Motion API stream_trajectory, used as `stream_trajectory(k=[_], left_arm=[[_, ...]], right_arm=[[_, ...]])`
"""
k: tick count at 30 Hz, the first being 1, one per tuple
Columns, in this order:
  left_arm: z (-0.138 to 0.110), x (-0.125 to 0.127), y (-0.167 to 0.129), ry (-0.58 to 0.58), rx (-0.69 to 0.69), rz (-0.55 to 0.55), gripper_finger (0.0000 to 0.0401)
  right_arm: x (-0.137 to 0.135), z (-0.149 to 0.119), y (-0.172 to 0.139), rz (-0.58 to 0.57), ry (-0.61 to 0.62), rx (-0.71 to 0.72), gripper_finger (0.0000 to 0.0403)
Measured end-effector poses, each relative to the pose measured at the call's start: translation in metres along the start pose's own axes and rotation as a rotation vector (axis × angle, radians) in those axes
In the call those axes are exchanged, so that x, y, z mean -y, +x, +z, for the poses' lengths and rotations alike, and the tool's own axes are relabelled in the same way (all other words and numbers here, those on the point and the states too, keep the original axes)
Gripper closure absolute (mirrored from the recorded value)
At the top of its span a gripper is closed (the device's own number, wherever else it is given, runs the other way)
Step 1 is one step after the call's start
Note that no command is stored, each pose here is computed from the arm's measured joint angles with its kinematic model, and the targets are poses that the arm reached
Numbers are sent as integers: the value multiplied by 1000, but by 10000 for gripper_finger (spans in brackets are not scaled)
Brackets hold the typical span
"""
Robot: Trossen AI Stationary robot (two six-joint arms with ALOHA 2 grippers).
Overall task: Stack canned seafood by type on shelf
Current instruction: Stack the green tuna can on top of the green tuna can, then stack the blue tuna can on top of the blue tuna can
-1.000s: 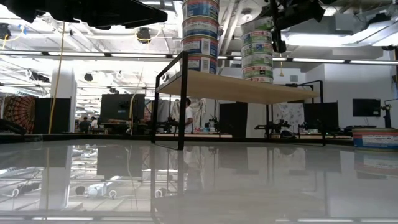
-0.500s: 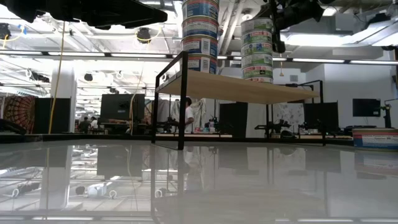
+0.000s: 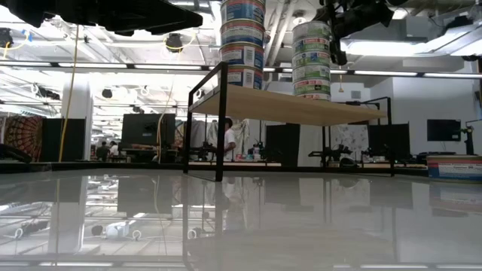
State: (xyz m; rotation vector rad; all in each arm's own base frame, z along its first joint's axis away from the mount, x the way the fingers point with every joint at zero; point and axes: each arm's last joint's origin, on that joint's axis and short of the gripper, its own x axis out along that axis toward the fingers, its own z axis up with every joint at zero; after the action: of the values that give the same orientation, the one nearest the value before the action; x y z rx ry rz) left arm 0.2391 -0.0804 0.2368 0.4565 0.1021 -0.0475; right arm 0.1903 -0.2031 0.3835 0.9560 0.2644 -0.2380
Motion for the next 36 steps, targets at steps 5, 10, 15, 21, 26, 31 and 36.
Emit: stream_trajectory(k=[5, 10, 15, 21, 26, 31, 36], left_arm=[[0, 0, 0, 9, 0, 0, 145], [0, 0, 0, 31, -2, 7, 145], [3, 4, -2, 52, 10, -12, 145], [6, 13, -6, 112, 26, -52, 145], [9, 18, -7, 71, 71, -142, 145], [14, 13, -12, -48, 147, -277, 145], [20, -9, -26, -200, 178, -365, 145]], right_arm=[[1, 1, -2, -5, 3, 8, 163], [-2, 7, -11, -19, -19, 23, 163], [-16, 15, -38, -68, -97, 89, 163], [-34, -6, -66, -207, -192, 87, 163], [-52, -41, -76, -374, -286, 3, 163], [-72, -74, -85, -458, -360, -74, 163], [-81, -106, -75, -486, -401, -198, 163]])
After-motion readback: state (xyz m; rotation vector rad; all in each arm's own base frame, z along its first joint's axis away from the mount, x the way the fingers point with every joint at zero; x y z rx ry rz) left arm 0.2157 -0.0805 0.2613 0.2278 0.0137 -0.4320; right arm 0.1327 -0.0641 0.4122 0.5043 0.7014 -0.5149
